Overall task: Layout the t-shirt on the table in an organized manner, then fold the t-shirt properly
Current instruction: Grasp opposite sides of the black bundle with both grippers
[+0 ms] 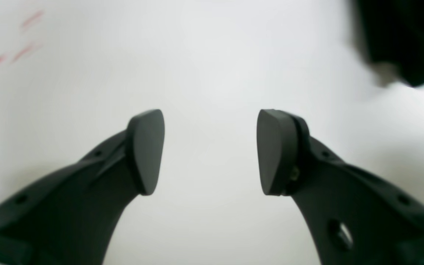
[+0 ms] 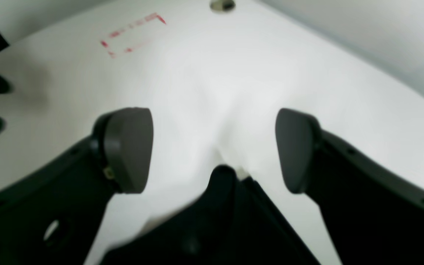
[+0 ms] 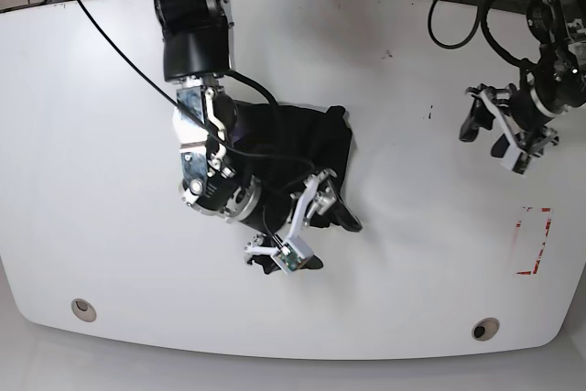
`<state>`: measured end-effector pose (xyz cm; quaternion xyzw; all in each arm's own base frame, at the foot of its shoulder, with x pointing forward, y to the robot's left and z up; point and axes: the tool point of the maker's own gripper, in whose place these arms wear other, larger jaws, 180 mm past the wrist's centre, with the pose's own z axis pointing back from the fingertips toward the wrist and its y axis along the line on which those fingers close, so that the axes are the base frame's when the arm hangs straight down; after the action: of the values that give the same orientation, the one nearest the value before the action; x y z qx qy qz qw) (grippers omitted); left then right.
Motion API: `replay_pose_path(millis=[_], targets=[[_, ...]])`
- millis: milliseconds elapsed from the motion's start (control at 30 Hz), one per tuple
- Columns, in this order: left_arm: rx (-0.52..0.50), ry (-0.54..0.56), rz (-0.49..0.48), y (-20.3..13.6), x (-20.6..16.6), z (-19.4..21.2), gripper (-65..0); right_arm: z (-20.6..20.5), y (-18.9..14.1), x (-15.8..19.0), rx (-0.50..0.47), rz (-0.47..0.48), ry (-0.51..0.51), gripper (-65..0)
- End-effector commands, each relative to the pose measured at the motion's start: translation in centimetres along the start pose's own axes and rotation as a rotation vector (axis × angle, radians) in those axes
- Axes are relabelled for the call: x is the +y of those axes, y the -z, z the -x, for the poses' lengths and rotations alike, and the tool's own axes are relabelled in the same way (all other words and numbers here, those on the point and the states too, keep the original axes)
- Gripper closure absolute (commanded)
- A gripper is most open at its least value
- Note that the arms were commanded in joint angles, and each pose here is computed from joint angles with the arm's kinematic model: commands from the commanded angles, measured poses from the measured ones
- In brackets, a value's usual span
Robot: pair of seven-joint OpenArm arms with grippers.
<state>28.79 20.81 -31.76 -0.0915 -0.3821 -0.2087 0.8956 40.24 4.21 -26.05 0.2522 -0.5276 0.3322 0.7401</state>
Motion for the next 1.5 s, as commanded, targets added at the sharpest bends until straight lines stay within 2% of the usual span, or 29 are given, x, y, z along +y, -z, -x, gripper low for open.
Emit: replay_pose_path(millis=[0, 100, 233, 333, 433, 500, 633, 800, 1033, 1233, 1467], targets=[[-0.120, 0.064, 0.075, 0.7, -2.8, -4.1, -37.2, -0.2, -1.7, -1.4, 0.012, 0.045, -0.048, -49.1], [-0.162, 0.105, 0.153, 1.7, -5.9, -5.8, -37.2, 1.8, -3.8, -2.8, 0.060, 0.092, -0.042, -44.1], [-0.220, 0.147, 0.263, 3.2, -10.2, -8.6, -37.2, 4.3, -6.1, -5.2, 0.099, 0.168, 0.001, -27.1], [-0.223, 0.181, 0.317, 4.1, -13.3, -9.3, -37.2, 6.1, -7.4, -6.8, 0.130, 0.209, 0.042, -14.6], [-0.209, 0.222, 0.347, 5.3, -16.3, -9.3, -37.2, 7.6, -8.4, -8.3, 0.165, 0.236, 0.063, -7.9], [-0.194, 0.262, 0.361, 6.1, -18.3, -9.4, -37.2, 8.9, -8.7, -8.8, 0.196, 0.240, 0.079, -8.7], [-0.149, 0.330, 0.392, 7.6, -22.2, -8.5, -37.2, 9.4, -8.7, -9.8, 0.194, 0.249, 0.099, -9.8], [-0.081, 0.337, 0.408, 9.4, -23.9, -7.1, -37.2, 10.1, -8.0, -10.2, 0.190, 0.243, 0.126, -10.0], [-0.031, 0.323, 0.405, 11.0, -23.3, -6.3, -37.2, 11.1, -6.8, -11.2, 0.148, 0.238, 0.194, -10.1], [0.037, 0.329, 0.383, 11.9, -21.3, -4.2, -37.2, 12.7, -5.9, -12.2, 0.113, 0.242, 0.280, -10.1], [0.053, 0.345, 0.339, 12.8, -18.3, -4.0, -37.2, 14.6, -6.4, -12.2, 0.117, 0.252, 0.318, -9.7]])
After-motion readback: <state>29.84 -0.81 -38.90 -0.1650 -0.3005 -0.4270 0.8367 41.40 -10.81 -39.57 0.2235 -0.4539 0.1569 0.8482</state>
